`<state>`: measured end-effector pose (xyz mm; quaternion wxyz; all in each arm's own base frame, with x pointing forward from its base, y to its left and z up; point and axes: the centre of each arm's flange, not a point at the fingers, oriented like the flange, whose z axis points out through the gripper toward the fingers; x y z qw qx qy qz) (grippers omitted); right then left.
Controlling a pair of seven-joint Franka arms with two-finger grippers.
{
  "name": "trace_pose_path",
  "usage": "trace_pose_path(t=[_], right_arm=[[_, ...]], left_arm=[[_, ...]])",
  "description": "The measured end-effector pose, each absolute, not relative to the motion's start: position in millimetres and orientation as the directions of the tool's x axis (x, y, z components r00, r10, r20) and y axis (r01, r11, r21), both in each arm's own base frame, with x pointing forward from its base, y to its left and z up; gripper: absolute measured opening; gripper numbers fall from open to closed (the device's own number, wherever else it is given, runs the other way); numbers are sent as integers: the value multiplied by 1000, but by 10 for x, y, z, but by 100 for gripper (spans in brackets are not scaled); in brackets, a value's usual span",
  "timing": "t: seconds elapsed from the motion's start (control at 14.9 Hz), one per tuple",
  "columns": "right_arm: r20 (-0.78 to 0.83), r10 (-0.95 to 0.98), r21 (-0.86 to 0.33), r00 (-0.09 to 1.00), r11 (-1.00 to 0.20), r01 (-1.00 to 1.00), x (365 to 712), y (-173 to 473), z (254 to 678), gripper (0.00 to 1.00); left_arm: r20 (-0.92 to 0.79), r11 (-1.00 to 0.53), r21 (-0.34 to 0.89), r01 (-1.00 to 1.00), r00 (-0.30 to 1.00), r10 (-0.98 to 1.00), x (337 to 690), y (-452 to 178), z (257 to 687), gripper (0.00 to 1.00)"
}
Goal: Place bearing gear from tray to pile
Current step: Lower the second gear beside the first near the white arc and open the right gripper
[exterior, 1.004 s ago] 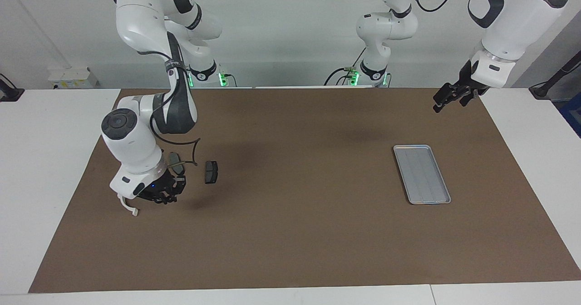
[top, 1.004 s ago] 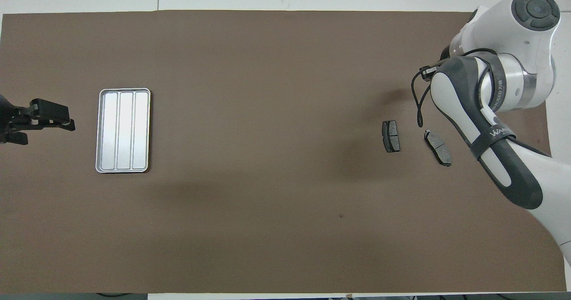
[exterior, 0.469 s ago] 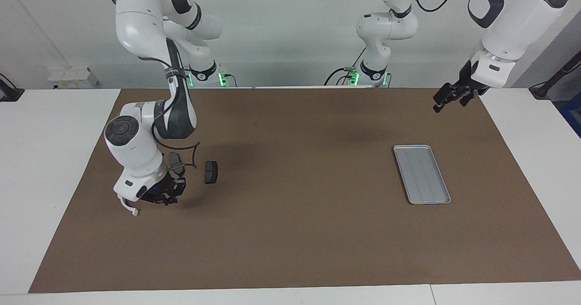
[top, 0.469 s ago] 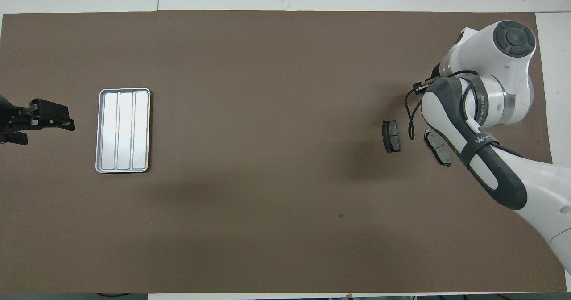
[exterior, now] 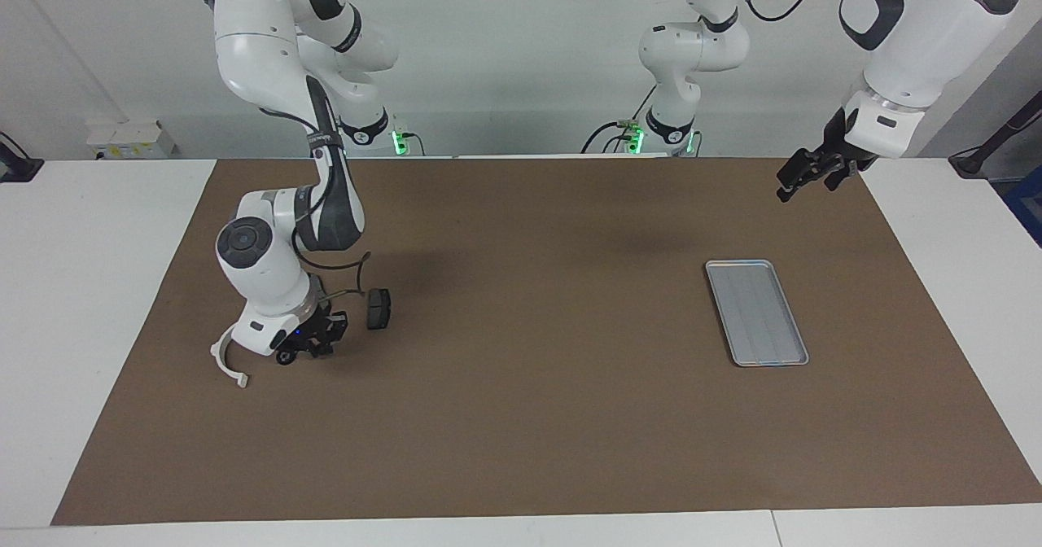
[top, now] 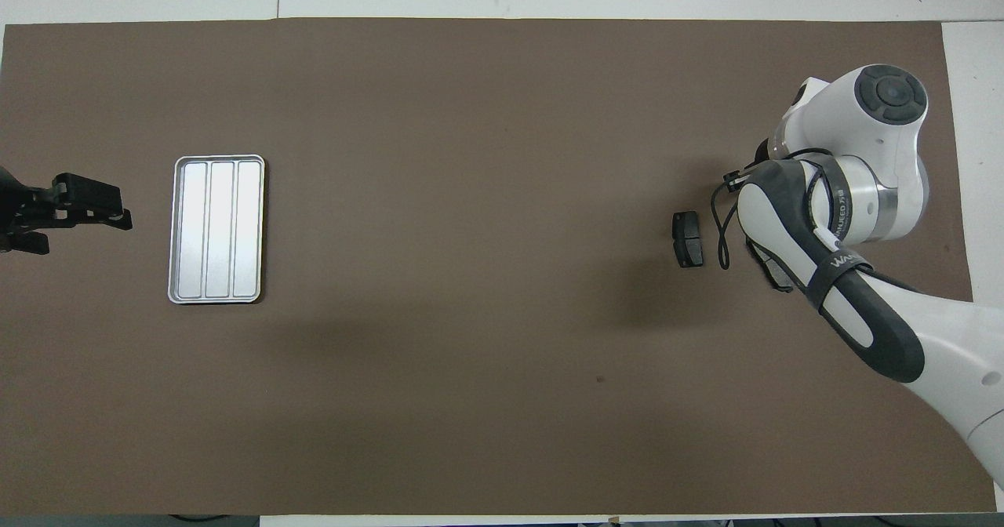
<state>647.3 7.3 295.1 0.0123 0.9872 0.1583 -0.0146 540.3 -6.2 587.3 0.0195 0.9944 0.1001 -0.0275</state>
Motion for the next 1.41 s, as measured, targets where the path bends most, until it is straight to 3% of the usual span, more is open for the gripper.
trace_pose_path(t=[1.0, 1.14, 1.41], right_arm=[[-5, 315, 20, 949, -949, 315, 6411, 247, 2885, 24], [-3, 308, 19, 951, -951, 308, 6409, 298, 2885, 38], [14, 291, 23, 957, -957, 291, 6445, 327, 2948, 80]], left_arm=[[-59, -979, 33, 200, 978, 198, 5403, -62, 5873, 100], [-59, -979, 33, 200, 978, 198, 5403, -62, 5873, 100], [-59, -979, 33, 200, 978, 198, 5403, -62, 5873, 100]])
